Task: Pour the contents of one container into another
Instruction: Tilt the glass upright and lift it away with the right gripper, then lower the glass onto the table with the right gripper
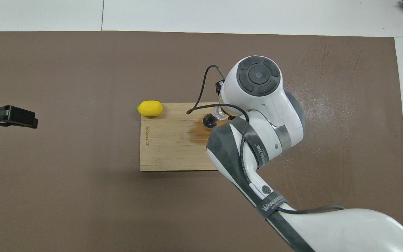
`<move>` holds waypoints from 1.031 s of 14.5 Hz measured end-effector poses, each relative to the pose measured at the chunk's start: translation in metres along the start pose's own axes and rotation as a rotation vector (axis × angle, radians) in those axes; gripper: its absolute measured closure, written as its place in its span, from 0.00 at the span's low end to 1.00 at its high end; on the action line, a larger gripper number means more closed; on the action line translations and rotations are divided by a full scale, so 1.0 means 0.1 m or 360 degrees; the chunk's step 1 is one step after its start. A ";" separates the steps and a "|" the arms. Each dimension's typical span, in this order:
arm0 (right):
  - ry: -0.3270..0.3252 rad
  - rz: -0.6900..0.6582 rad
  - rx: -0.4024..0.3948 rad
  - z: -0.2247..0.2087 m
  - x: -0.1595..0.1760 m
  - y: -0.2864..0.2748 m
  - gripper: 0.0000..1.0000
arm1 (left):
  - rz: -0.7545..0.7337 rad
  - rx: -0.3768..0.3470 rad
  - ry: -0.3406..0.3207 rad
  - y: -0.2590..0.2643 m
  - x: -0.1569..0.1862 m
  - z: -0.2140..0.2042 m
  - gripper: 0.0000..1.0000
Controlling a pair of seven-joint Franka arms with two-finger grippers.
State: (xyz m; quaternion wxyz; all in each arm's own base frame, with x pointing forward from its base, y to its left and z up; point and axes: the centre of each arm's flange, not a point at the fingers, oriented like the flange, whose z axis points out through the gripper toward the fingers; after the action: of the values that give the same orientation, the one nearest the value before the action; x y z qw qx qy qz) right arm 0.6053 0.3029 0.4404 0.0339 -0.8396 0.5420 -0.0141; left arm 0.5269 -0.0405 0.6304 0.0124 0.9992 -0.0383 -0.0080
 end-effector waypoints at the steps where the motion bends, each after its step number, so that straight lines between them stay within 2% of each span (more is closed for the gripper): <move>1: -0.0039 0.0047 -0.0005 0.01 0.13 0.00 0.49 | 0.0000 0.0000 0.0000 0.00 0.00 0.00 0.00; 5: -0.0210 0.0226 -0.0011 0.24 0.78 0.09 0.49 | 0.0000 0.0000 0.0000 0.00 0.00 0.00 0.00; 9: -0.0415 0.0373 0.0011 0.81 1.54 0.54 0.49 | 0.0000 0.0000 0.0000 0.00 0.00 0.00 0.00; 12: -0.0496 0.0463 -0.0033 1.07 2.13 0.97 0.49 | 0.0000 0.0000 0.0000 0.00 0.00 0.00 0.00; 15: -0.0585 0.0491 -0.0017 1.22 2.52 1.28 0.49 | 0.0000 0.0000 0.0000 0.00 0.00 0.00 0.00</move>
State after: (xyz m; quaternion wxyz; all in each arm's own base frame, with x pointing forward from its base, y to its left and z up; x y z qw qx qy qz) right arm 0.6004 0.0262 0.3062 0.1294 -0.7354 0.6487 0.1470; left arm 0.5269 -0.0405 0.6304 0.0124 0.9992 -0.0383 -0.0081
